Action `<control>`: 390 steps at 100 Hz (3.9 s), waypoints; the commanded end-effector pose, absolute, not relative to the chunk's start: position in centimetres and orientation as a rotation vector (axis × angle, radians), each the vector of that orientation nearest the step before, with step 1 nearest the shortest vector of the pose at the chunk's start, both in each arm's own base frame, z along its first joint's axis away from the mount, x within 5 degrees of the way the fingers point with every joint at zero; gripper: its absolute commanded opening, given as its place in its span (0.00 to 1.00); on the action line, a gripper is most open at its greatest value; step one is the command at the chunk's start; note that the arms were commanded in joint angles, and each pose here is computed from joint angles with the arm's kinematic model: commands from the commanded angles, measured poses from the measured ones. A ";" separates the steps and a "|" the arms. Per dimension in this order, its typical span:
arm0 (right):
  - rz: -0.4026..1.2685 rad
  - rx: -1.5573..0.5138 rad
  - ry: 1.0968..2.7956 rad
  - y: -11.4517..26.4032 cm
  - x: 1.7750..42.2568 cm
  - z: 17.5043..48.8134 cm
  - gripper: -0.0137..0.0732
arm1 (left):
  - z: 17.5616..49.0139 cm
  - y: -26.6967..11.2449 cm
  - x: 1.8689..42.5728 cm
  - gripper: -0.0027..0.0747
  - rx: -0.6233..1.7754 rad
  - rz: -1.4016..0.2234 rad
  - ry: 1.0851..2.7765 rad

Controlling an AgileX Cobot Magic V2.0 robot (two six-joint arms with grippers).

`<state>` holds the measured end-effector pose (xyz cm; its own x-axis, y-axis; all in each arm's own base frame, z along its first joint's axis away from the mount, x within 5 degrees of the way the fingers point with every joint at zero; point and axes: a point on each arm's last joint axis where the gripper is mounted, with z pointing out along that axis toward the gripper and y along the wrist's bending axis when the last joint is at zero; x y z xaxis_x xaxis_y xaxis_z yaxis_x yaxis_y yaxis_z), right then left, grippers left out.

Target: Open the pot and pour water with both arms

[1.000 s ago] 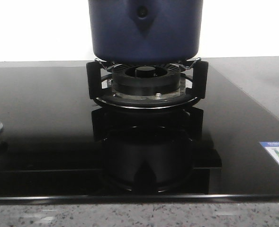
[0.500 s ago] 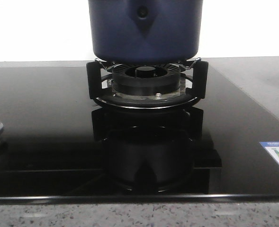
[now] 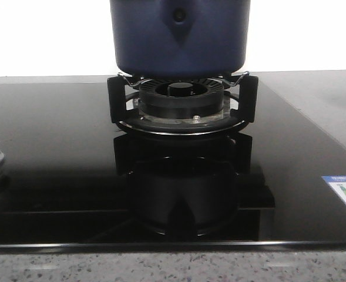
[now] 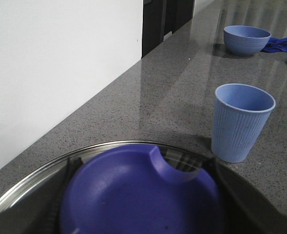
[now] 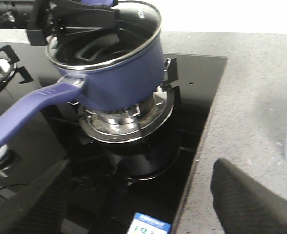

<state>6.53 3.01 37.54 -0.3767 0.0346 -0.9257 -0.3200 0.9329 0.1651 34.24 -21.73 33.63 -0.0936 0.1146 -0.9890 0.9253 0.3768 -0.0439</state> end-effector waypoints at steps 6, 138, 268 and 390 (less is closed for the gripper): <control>0.271 -0.208 1.783 2.4 7.1 39.5 0.77 | 38.5 -21.1 32.5 0.47 0.923 -0.936 1.373; -0.397 -0.168 1.748 -1.3 10.4 31.7 0.77 | 48.4 -16.6 24.3 0.47 0.909 -0.869 1.115; 0.013 0.065 1.748 0.4 12.7 29.6 0.77 | 48.4 -16.7 24.2 0.47 0.928 -0.884 1.107; -0.041 0.032 1.680 0.2 12.6 32.3 0.77 | 48.3 -16.7 24.2 0.47 0.933 -0.879 1.109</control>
<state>12.65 -0.19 30.83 -0.1516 0.0070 -0.9884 0.0927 0.9957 -0.0072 25.77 -17.40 45.40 0.1818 -0.0022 -0.9833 0.9210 0.3506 0.1695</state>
